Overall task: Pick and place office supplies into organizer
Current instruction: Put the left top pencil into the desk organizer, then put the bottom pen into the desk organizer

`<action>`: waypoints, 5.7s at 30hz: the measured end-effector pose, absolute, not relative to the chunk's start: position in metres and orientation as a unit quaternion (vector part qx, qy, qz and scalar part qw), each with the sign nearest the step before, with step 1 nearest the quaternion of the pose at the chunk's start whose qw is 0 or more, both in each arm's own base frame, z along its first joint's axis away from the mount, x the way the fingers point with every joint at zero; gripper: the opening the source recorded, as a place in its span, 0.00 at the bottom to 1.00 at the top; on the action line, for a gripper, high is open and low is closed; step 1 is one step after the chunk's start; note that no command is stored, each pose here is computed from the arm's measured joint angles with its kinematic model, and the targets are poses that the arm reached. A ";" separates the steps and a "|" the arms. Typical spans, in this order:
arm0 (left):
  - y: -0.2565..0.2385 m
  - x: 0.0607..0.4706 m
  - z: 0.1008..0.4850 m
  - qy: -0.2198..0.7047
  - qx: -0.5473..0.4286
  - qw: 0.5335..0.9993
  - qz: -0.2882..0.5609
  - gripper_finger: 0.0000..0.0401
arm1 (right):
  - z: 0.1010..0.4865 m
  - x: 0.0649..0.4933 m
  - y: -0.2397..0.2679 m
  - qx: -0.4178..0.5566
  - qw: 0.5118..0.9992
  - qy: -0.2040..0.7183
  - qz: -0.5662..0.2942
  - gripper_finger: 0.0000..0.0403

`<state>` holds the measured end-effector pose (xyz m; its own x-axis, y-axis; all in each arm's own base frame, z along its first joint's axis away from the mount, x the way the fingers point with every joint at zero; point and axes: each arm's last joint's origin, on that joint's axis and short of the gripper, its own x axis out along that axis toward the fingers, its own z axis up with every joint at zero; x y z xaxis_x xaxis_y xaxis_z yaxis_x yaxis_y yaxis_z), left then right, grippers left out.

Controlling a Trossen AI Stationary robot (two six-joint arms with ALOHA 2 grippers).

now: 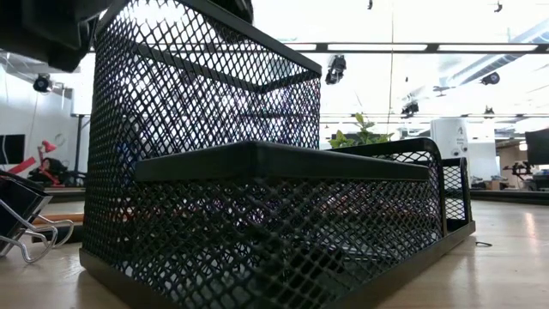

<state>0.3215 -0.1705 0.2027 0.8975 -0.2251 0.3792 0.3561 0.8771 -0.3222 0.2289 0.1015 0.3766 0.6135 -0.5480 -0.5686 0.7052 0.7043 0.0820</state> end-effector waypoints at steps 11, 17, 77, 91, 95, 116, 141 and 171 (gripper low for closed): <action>-0.178 0.334 0.176 -0.152 -0.181 0.960 -0.151 0.02 | 0.385 0.223 0.091 0.159 0.886 0.248 -0.357 0.18; -0.180 0.336 0.155 -0.130 -0.179 0.964 -0.150 0.03 | 0.379 0.229 0.095 0.152 0.884 0.261 -0.356 0.18; -0.146 0.304 0.280 -0.194 -0.273 0.931 -0.145 0.36 | 0.368 0.238 0.106 0.227 0.872 0.307 -0.307 0.18; -0.104 0.243 0.334 -0.038 -0.081 0.996 0.025 0.36 | 0.318 0.215 0.148 0.396 0.762 0.415 -0.302 0.20; -0.094 0.228 0.342 -0.028 -0.047 0.996 0.068 0.36 | 0.301 0.205 0.160 0.467 0.690 0.446 -0.328 0.26; -0.086 0.212 0.348 -0.009 -0.010 0.998 0.069 0.36 | 0.208 0.195 0.216 0.560 0.586 0.504 -0.300 0.46; -0.089 0.218 0.342 0.005 -0.003 0.998 0.069 0.36 | 0.172 0.217 0.259 0.470 0.565 0.561 -0.381 0.41; -0.087 0.221 0.340 0.008 0.000 0.997 0.075 0.36 | 0.141 0.211 0.257 0.496 0.538 0.558 -0.392 0.37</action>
<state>0.2207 -0.0875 0.3402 0.9887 0.1494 -0.0156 -0.1494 0.9888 0.0005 0.2105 0.2566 0.1412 0.0703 0.1309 -0.9889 0.9749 0.2007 0.0959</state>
